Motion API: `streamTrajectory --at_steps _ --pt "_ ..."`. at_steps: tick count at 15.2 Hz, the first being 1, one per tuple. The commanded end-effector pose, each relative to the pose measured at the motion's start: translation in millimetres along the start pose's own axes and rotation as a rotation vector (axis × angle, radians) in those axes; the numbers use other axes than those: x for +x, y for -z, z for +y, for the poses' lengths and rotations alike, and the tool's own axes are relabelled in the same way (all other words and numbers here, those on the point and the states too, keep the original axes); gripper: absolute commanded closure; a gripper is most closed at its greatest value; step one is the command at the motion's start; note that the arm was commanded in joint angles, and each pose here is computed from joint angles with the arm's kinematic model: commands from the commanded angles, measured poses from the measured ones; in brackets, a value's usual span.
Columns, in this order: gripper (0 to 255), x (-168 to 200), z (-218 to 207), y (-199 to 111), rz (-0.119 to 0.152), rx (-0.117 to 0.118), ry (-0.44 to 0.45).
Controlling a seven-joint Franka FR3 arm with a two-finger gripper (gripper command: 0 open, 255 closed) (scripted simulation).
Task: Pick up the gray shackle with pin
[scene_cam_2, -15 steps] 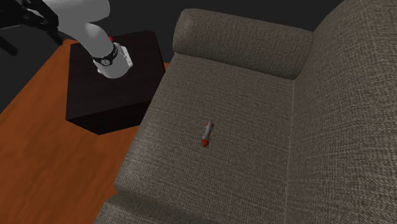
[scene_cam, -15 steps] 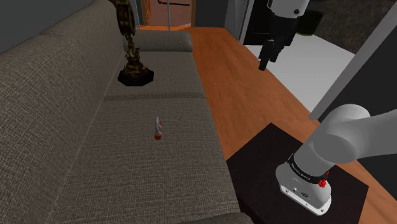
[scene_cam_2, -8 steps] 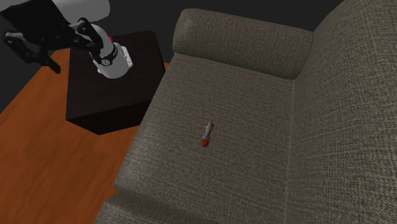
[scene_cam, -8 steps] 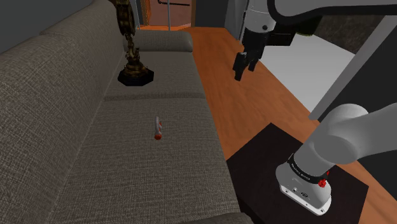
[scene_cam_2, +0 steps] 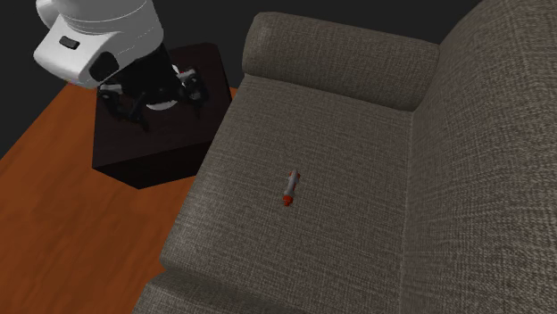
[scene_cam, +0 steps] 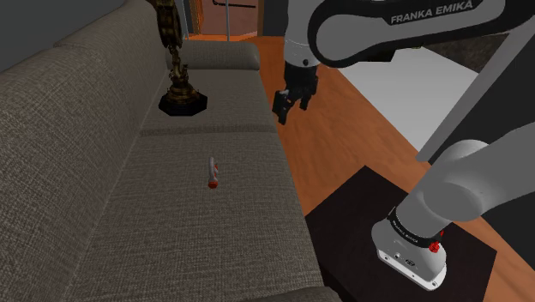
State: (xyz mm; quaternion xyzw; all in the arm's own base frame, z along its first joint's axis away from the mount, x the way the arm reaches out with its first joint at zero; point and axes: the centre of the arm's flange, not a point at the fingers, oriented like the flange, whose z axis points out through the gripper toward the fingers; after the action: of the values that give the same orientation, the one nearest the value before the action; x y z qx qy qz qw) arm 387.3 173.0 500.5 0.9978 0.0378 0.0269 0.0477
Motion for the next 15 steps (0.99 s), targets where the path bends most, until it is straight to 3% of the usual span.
streamTrajectory --at_steps 1,15 --pt "0 10.5 -21.0 -11.0 0.009 -0.007 -0.007" --pt "0 106.8 -162.5 -87.6 0.061 -0.065 -0.047"
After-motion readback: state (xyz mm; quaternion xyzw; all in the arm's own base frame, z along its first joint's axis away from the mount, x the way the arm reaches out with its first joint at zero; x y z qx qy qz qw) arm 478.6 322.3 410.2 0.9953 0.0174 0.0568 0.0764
